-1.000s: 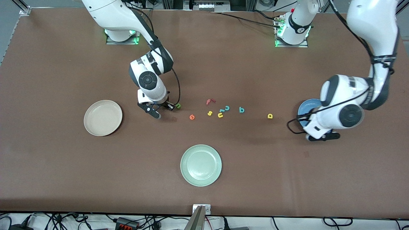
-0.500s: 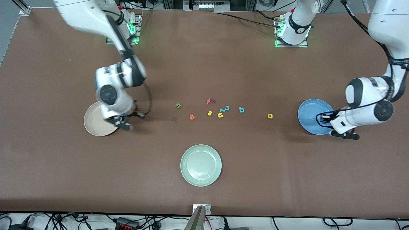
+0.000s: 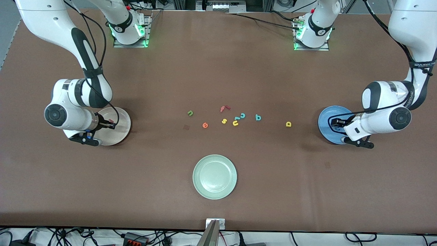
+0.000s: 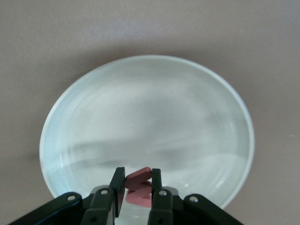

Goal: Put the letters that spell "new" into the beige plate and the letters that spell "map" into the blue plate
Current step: 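Drop the E in the blue plate while the right gripper carries the M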

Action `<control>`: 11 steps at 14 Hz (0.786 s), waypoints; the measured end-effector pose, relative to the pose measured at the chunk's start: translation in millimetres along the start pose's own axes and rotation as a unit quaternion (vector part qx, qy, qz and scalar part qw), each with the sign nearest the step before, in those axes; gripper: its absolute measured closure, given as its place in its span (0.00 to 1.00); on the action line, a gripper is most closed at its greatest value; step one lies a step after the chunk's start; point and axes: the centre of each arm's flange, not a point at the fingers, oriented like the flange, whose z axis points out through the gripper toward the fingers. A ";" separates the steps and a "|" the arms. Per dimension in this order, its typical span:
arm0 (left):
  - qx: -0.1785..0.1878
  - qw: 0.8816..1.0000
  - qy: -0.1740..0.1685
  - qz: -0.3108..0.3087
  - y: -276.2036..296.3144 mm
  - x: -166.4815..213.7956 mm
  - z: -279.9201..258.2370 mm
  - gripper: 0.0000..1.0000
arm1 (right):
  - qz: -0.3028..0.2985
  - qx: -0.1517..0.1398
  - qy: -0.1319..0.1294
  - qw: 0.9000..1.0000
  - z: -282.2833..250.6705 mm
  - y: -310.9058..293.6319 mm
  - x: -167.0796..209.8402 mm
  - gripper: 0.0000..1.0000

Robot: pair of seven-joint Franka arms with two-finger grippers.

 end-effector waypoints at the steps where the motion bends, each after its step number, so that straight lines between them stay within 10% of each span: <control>1: -0.001 1.000 -0.003 0.004 25.5 7.0 -16.4 0.03 | -0.002 -0.002 -0.001 1.000 9.5 -2.5 1.2 0.73; 8: -0.004 0.999 0.032 0.016 182.7 41.5 40.0 0.00 | -0.033 0.014 0.022 0.999 -39.4 -48.9 14.1 0.06; 11: 0.004 0.998 0.052 0.033 184.4 35.2 73.4 0.01 | -0.073 0.038 0.021 0.996 -52.5 -122.6 -12.8 0.00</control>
